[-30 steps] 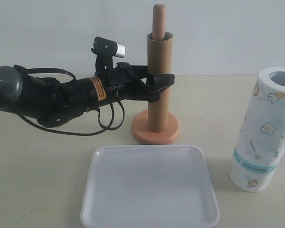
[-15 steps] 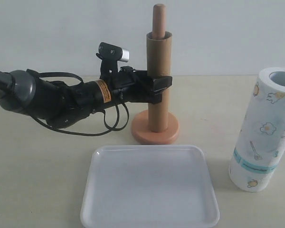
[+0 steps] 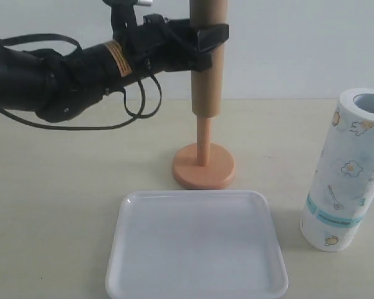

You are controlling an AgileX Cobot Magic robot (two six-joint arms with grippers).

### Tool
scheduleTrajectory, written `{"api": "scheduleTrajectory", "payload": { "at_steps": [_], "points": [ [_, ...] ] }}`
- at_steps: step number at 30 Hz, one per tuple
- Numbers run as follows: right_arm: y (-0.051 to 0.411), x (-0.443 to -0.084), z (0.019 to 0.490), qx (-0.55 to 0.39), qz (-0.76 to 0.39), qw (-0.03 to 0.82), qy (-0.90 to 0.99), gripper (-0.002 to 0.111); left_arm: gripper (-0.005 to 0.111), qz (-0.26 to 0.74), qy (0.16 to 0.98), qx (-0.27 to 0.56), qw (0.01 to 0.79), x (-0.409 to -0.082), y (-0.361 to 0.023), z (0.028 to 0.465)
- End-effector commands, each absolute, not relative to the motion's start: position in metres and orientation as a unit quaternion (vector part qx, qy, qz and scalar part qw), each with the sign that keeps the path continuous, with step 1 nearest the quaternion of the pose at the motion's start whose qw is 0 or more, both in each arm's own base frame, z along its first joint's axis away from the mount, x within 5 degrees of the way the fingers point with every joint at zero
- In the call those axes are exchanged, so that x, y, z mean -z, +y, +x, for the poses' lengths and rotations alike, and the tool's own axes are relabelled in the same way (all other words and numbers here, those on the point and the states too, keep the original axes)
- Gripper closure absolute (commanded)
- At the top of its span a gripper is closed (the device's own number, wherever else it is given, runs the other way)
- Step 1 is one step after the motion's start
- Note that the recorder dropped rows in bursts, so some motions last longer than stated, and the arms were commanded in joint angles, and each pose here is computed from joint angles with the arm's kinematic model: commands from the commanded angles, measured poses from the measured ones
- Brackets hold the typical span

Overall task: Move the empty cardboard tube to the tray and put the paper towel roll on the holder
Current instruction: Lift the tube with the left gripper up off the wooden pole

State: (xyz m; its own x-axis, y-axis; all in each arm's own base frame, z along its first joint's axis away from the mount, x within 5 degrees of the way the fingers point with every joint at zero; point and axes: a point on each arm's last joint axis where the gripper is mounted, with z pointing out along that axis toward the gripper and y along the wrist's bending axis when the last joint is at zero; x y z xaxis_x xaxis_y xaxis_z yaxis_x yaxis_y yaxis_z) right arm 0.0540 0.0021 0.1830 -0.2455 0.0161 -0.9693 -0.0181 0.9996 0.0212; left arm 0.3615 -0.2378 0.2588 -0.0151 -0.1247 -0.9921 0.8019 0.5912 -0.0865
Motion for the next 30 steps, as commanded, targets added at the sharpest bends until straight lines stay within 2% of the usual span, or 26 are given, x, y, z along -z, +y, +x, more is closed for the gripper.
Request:
{"api": "scheduleTrajectory", "payload": {
  "at_steps": [1, 5, 12, 19, 21, 23, 24, 26, 27, 30],
  "points": [
    [0.002, -0.184, 0.054, -0.014, -0.003, 0.619, 0.785, 0.108, 0.103, 0.275, 0.596, 0.341, 0.673, -0.305, -0.23, 0.349],
    [0.002, -0.184, 0.054, -0.014, -0.003, 0.619, 0.785, 0.108, 0.103, 0.271, 0.564, 0.334, 0.705, -0.348, -0.222, 0.337],
    [0.002, -0.184, 0.054, -0.014, -0.003, 0.619, 0.785, 0.108, 0.103, 0.242, 0.501, 0.371, 0.743, -0.414, -0.214, 0.323],
    [0.002, -0.184, 0.054, -0.014, -0.003, 0.619, 0.785, 0.108, 0.103, 0.228, 0.458, 0.4, 0.76, -0.46, -0.209, 0.311],
    [0.002, -0.184, 0.054, -0.014, -0.003, 0.619, 0.785, 0.108, 0.103, 0.285, 0.49, 0.318, 0.76, -0.473, -0.202, 0.298],
    [0.002, -0.184, 0.054, -0.014, -0.003, 0.619, 0.785, 0.108, 0.103, 0.373, 0.494, 0.25, 0.745, -0.482, -0.196, 0.276],
    [0.002, -0.184, 0.054, -0.014, -0.003, 0.619, 0.785, 0.108, 0.103, 0.391, 0.497, 0.245, 0.735, -0.486, -0.192, 0.265],
    [0.002, -0.184, 0.054, -0.014, -0.003, 0.619, 0.785, 0.108, 0.103, 0.405, 0.527, 0.291, 0.688, -0.5, -0.181, 0.232],
    [0.002, -0.184, 0.054, -0.014, -0.003, 0.619, 0.785, 0.108, 0.103, 0.409, 0.534, 0.346, 0.654, -0.499, -0.173, 0.215],
    [0.002, -0.184, 0.054, -0.014, -0.003, 0.619, 0.785, 0.108, 0.103, 0.482, 0.51, 0.402, 0.587, -0.49, -0.158, 0.179]
  ]
}}
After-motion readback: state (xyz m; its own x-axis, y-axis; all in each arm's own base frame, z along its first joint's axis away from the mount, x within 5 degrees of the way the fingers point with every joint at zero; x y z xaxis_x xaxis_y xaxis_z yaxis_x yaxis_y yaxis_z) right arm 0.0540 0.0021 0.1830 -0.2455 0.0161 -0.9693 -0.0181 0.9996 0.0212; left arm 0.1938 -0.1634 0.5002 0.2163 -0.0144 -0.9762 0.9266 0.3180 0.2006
